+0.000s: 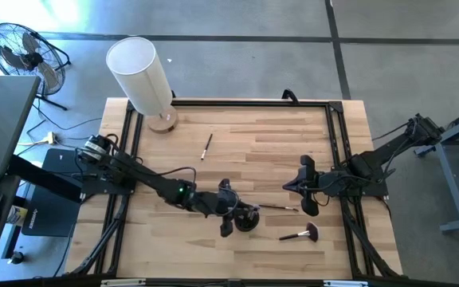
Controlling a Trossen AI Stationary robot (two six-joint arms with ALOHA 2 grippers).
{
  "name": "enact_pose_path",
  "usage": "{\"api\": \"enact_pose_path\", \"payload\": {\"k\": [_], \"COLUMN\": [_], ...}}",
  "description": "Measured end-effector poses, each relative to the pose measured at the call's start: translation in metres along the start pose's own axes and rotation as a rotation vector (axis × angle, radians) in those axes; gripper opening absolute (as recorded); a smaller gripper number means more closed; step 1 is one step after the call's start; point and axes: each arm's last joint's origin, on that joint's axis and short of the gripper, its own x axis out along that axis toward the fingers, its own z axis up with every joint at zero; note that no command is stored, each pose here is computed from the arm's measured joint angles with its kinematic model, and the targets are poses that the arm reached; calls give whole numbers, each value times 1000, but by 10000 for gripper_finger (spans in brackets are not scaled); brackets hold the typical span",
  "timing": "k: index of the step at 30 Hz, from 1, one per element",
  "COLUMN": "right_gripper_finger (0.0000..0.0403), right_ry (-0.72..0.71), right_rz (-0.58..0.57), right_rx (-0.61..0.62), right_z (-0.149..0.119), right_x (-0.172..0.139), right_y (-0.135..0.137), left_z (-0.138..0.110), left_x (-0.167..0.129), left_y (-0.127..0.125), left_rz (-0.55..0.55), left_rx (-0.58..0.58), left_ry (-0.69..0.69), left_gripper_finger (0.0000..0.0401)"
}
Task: Pick & Place Makeup Supplies
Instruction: Put the makeup brush into the black makeup holder
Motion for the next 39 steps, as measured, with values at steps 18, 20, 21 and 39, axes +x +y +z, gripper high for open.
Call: {"api": "enact_pose_path", "payload": {"k": [18,20,21,39], "right_gripper_finger": [3,2,2,2], "right_ry": [-16,-25,-30,-167], "right_rz": [-31,-41,-45,-125], "right_rx": [2,3,5,56], "right_z": [0,1,1,11], "right_x": [0,0,0,-1], "right_y": [-1,-1,-1,-1], "left_z": [41,42,43,24], "left_x": [-29,-42,-48,-91], "left_y": [-1,5,8,106], "left_rz": [143,251,301,900], "left_rx": [-84,-110,-126,-638], "left_ry": [97,164,179,496], "left_gripper_finger": [125,113,103,98]}}
